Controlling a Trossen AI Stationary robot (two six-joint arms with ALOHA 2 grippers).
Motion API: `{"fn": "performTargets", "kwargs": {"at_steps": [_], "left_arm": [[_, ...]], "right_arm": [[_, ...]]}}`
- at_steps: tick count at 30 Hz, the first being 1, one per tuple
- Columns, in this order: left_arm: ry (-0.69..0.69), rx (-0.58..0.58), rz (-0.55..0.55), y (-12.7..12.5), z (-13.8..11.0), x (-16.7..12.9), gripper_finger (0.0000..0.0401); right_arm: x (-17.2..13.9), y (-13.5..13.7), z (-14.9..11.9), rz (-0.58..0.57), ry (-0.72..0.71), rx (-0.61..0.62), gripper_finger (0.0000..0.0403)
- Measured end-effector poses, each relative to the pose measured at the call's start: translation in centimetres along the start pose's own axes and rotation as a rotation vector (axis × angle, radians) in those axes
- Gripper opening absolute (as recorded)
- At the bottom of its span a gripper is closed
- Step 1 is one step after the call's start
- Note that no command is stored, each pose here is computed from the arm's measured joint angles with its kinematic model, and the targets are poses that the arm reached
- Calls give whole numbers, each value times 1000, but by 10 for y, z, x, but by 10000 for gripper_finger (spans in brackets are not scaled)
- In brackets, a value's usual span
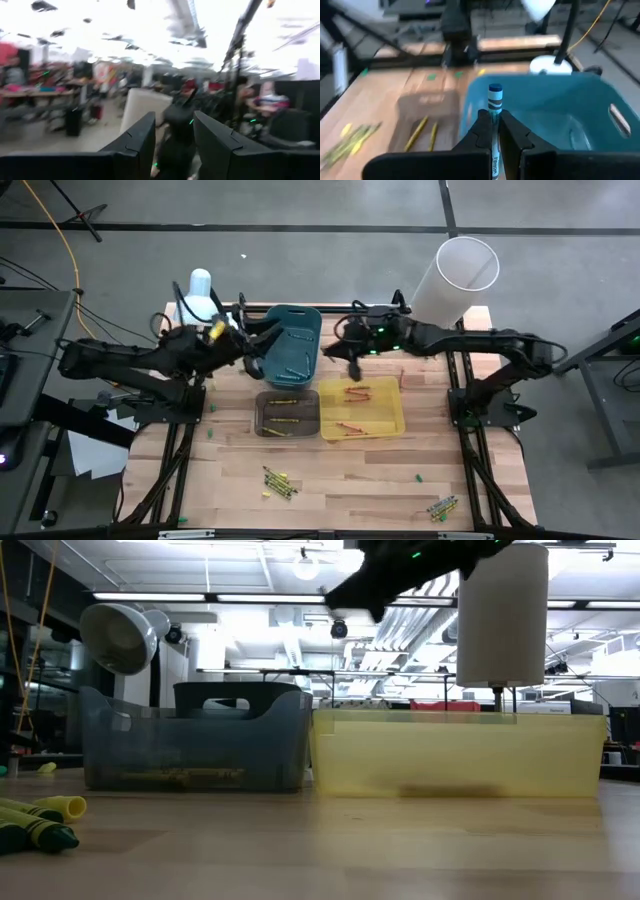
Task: Sort crayons
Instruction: Put the blue crayon into the blue bin
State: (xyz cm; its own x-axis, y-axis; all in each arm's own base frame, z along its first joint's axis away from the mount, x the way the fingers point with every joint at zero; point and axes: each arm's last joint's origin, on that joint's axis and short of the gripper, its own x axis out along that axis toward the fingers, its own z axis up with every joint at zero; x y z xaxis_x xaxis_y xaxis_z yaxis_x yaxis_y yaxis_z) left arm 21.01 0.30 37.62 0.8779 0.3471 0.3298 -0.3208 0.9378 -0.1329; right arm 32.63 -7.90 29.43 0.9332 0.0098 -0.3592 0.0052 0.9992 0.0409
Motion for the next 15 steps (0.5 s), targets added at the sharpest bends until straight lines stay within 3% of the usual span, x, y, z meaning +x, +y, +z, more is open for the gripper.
{"fn": "performTargets", "kwargs": {"at_steps": [4, 9, 15], "left_arm": [[-83, -7, -102, 9, 23, -11, 120], [-157, 7, -140, 20, 48, -32, 120], [-116, 20, -142, 27, 55, -50, 120]], "right_arm": [[48, -11, -1, -36, -28, 51, 0], [111, -28, 12, -62, 25, 85, 0], [166, -53, 11, -114, 244, 220, 0]]}}
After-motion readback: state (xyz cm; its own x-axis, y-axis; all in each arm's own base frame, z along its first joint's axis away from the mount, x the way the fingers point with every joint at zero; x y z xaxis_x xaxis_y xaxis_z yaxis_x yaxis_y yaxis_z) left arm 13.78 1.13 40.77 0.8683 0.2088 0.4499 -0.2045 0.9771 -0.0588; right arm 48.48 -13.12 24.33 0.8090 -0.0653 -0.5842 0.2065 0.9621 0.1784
